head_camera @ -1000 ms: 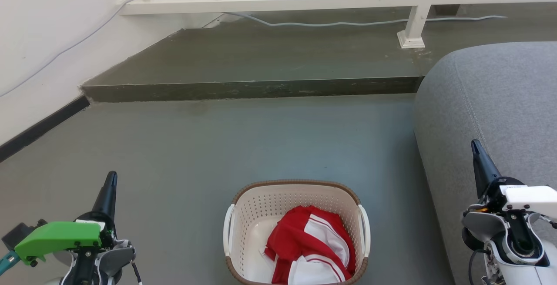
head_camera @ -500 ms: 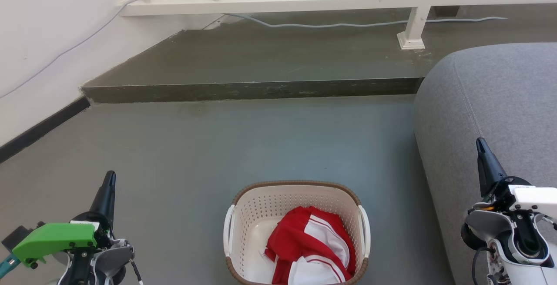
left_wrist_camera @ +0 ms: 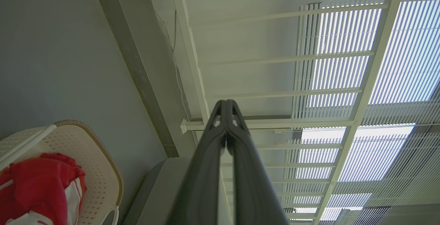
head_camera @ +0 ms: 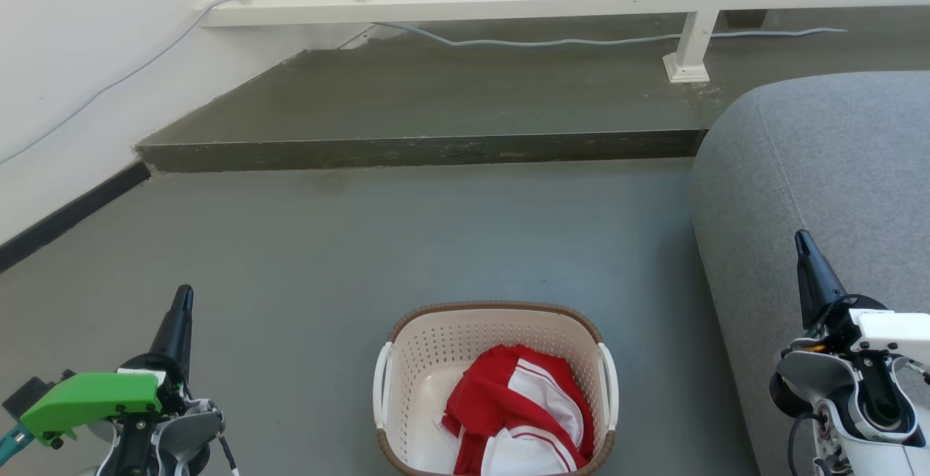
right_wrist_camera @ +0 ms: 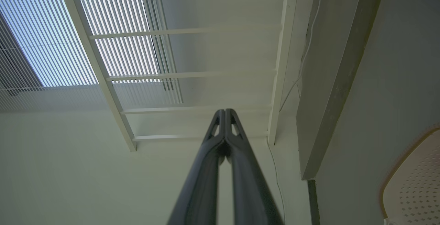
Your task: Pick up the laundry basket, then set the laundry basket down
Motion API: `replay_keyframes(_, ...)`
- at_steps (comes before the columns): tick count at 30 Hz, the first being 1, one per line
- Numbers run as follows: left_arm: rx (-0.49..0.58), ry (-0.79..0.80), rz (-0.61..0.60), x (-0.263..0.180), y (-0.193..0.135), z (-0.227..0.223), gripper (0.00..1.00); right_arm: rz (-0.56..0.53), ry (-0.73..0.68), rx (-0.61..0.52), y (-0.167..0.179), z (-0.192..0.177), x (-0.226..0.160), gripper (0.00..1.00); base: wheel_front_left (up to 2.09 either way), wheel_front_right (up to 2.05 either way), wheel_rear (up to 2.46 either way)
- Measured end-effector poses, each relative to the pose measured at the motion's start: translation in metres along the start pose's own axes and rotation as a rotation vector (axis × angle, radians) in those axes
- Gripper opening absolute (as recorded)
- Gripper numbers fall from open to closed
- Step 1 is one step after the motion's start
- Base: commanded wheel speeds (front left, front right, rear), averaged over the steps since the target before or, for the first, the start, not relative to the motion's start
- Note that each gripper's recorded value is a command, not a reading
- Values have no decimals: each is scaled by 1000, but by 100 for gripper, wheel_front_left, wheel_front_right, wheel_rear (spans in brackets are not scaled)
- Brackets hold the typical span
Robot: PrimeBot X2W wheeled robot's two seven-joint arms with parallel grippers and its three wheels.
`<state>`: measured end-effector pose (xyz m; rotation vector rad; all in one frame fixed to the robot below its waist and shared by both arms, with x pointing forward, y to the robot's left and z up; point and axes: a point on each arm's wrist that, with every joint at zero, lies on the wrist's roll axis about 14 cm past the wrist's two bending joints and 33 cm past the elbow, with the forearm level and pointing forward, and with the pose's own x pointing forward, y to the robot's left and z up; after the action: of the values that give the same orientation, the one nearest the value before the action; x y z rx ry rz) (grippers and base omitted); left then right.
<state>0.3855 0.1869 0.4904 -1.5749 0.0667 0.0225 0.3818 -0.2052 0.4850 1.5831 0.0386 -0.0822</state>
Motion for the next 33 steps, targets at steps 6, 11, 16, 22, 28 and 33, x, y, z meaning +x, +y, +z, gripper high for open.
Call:
replay_keyframes(6, 0, 0, 0, 0, 0, 0, 0, 0, 0, 0, 0, 0, 0, 0, 0, 0, 0)
replay_keyframes(11, 0, 0, 0, 0, 0, 0, 0, 0, 0, 0, 0, 0, 0, 0, 0, 0, 0)
replay_keyframes(16, 0, 0, 0, 0, 0, 0, 0, 1, 0, 0, 0, 0, 0, 0, 0, 0, 0)
replay_keyframes(22, 0, 0, -1, 0, 0, 0, 0, 1, 0, 0, 0, 0, 0, 0, 0, 0, 0)
replay_keyframes(28, 0, 0, -1, 0, 0, 0, 0, 1, 0, 0, 0, 0, 0, 0, 0, 0, 0)
replay_keyframes(33, 0, 0, -1, 0, 0, 0, 0, 1, 0, 0, 0, 0, 0, 0, 0, 0, 0)
